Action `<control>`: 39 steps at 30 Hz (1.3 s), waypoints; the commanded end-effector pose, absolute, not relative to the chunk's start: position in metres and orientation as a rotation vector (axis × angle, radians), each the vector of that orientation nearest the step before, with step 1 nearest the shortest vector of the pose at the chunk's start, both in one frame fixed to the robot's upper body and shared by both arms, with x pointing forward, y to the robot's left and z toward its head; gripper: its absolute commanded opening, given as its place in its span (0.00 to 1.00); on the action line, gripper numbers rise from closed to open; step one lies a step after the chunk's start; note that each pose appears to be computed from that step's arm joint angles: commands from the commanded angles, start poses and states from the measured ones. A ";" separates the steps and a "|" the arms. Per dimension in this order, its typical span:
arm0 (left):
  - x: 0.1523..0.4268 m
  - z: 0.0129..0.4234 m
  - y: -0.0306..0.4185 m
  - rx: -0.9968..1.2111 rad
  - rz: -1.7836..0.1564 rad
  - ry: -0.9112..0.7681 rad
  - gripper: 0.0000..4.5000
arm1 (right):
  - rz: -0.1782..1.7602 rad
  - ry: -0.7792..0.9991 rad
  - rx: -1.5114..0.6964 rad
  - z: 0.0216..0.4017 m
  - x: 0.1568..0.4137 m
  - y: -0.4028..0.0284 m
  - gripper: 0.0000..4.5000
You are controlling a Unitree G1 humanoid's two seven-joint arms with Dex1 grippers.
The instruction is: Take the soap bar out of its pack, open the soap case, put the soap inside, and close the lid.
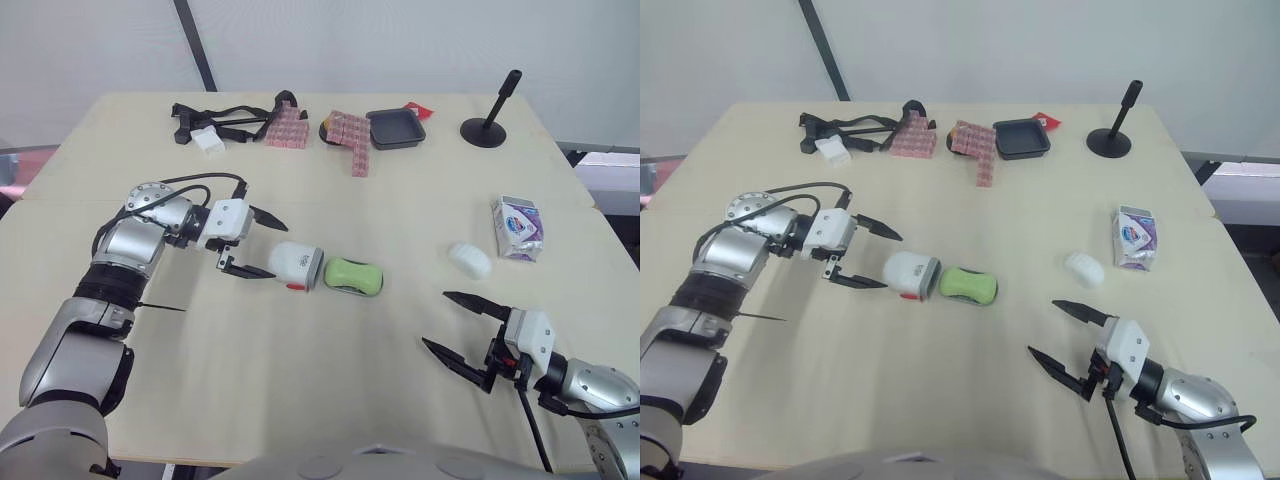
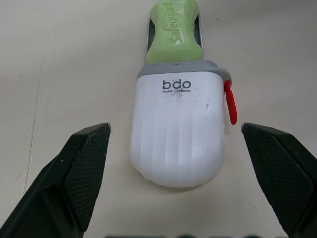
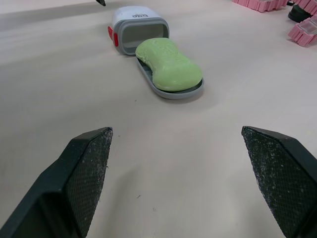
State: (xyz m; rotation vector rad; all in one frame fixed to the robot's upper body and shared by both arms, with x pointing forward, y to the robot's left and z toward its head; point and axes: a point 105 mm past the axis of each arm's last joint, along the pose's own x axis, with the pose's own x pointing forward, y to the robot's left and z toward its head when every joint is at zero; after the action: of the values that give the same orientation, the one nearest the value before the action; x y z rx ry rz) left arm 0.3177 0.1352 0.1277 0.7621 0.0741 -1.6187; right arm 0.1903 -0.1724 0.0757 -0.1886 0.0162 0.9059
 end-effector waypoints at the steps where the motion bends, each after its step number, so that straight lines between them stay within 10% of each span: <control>1: 0.315 0.131 0.135 0.802 -1.662 0.081 1.00 | 0.904 -0.007 -0.208 0.081 0.191 -0.174 0.99; 39: 0.324 0.104 0.122 0.852 -1.645 0.192 1.00 | 0.884 -0.004 -0.190 0.074 0.189 -0.173 0.99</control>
State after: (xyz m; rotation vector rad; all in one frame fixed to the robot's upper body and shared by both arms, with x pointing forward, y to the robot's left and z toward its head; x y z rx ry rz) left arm 0.3196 0.1210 0.0986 0.8175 0.2131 -1.6625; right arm 0.1896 -0.1776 0.0663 -0.1773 0.0297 0.8714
